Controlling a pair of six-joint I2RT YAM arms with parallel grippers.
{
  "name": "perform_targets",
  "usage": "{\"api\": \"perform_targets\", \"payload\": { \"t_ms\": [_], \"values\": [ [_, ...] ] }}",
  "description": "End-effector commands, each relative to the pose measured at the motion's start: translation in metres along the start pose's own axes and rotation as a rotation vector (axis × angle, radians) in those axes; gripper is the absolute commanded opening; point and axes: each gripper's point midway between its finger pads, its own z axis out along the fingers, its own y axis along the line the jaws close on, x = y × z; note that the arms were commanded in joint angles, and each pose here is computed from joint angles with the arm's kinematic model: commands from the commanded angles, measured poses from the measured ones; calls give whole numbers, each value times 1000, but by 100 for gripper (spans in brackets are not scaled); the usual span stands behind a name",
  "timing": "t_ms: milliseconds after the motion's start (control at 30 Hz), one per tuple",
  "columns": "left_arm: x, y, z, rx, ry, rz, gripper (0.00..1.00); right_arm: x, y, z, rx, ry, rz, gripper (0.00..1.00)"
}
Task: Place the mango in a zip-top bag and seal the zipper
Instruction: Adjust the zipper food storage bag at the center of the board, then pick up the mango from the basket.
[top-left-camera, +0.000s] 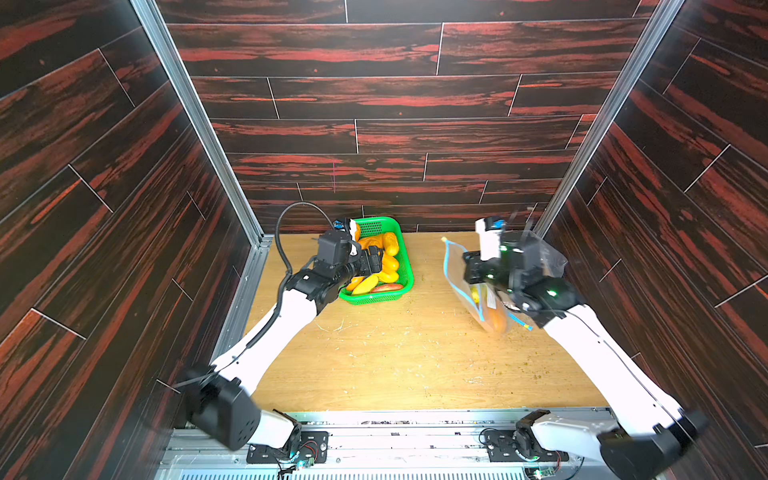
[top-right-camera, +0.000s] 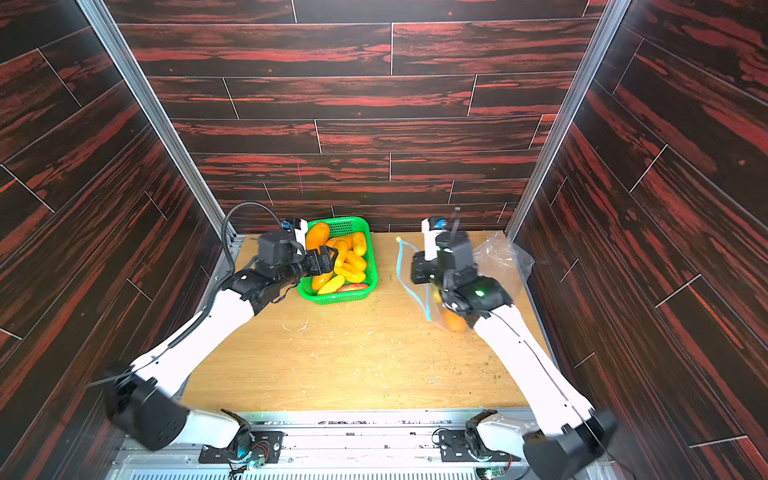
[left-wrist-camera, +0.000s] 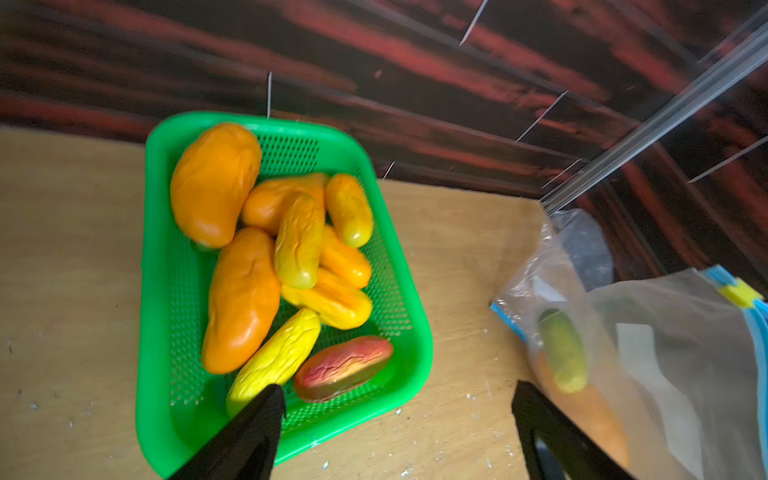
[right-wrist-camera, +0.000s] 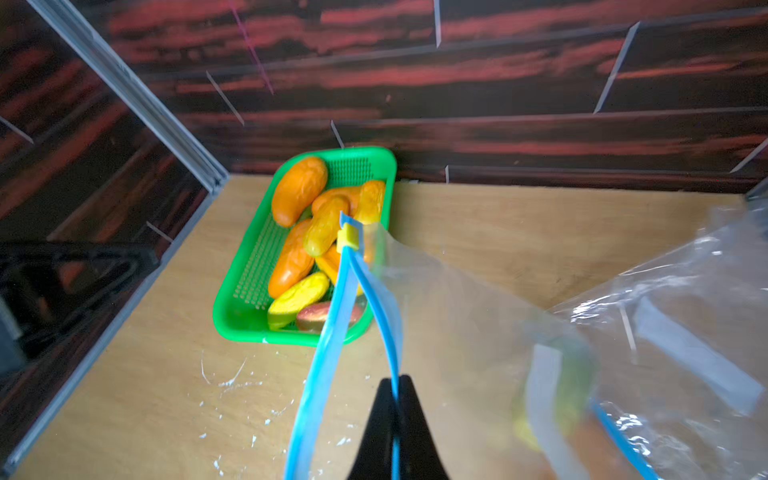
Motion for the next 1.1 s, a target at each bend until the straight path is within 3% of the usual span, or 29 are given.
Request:
{"api": "perform_targets", "payload": {
  "t_ms": [0,300,533,733,900,1067],
  "values": [
    [-1,12,13,21,18,-74,88,26,5,31,-26,64,4,0],
    [10,63,71,-100,157,-111,80,32,18,47,-116,36,93,0],
    [-8,114,117,-342,225,122,81,19,20,47,-144,-6,146,0],
    [-37,156,160,-491,236,168,85,17,27,51,-188,-1,182,0],
    [-49,173,200,-499,173,144,89,20,31,55,-209,10,188,0],
    [-35,178,227,-445,181,104,90,24,28,55,-198,14,186,0]
  ]
}}
